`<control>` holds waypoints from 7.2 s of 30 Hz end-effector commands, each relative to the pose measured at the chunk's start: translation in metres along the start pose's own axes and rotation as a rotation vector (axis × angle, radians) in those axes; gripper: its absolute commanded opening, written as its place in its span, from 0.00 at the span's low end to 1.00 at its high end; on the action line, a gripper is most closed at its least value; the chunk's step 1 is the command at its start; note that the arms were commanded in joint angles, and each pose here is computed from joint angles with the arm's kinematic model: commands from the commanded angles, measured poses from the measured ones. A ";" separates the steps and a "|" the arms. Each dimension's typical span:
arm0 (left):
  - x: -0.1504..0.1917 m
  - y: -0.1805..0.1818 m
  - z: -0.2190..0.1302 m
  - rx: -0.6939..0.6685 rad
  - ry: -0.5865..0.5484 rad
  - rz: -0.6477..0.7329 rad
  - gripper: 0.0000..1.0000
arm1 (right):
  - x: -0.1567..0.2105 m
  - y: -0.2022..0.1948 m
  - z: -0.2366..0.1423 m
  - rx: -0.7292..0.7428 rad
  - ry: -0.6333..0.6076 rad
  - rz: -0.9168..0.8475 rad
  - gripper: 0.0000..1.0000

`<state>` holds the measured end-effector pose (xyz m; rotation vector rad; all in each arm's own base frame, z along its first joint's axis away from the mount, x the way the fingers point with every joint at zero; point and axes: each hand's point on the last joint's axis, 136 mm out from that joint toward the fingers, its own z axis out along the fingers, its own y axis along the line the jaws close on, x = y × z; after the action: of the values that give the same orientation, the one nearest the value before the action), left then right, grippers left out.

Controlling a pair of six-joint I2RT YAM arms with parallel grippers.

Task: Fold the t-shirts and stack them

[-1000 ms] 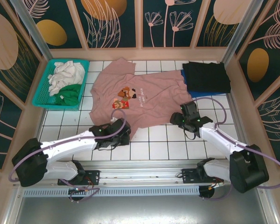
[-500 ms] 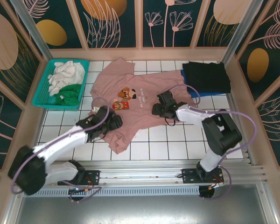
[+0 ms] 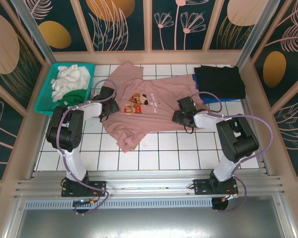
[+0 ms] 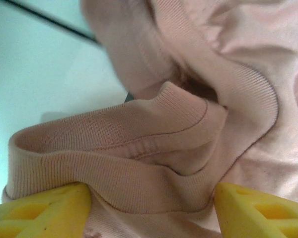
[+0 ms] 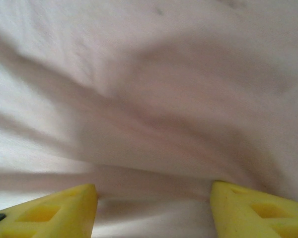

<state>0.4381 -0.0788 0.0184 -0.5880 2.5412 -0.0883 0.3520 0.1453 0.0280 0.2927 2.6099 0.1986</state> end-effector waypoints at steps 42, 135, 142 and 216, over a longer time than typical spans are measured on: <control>-0.012 0.019 -0.020 0.010 0.079 0.086 0.73 | 0.172 0.196 -0.129 -0.545 0.045 -0.755 0.67; 0.217 0.088 -0.115 0.092 0.215 -0.151 0.31 | 0.009 -0.127 -0.035 -0.010 -0.115 0.459 0.39; 0.162 0.066 -0.160 0.149 0.065 -0.128 0.00 | -0.005 -0.135 -0.042 0.025 -0.153 0.411 0.14; -0.006 0.012 -0.118 -0.042 -0.109 0.059 0.58 | -0.044 -0.048 -0.068 0.104 -0.185 0.063 0.47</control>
<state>0.3954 -0.0571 0.1124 -0.5411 2.4550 0.2195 0.3648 0.0627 0.1049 0.4774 2.4260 0.0191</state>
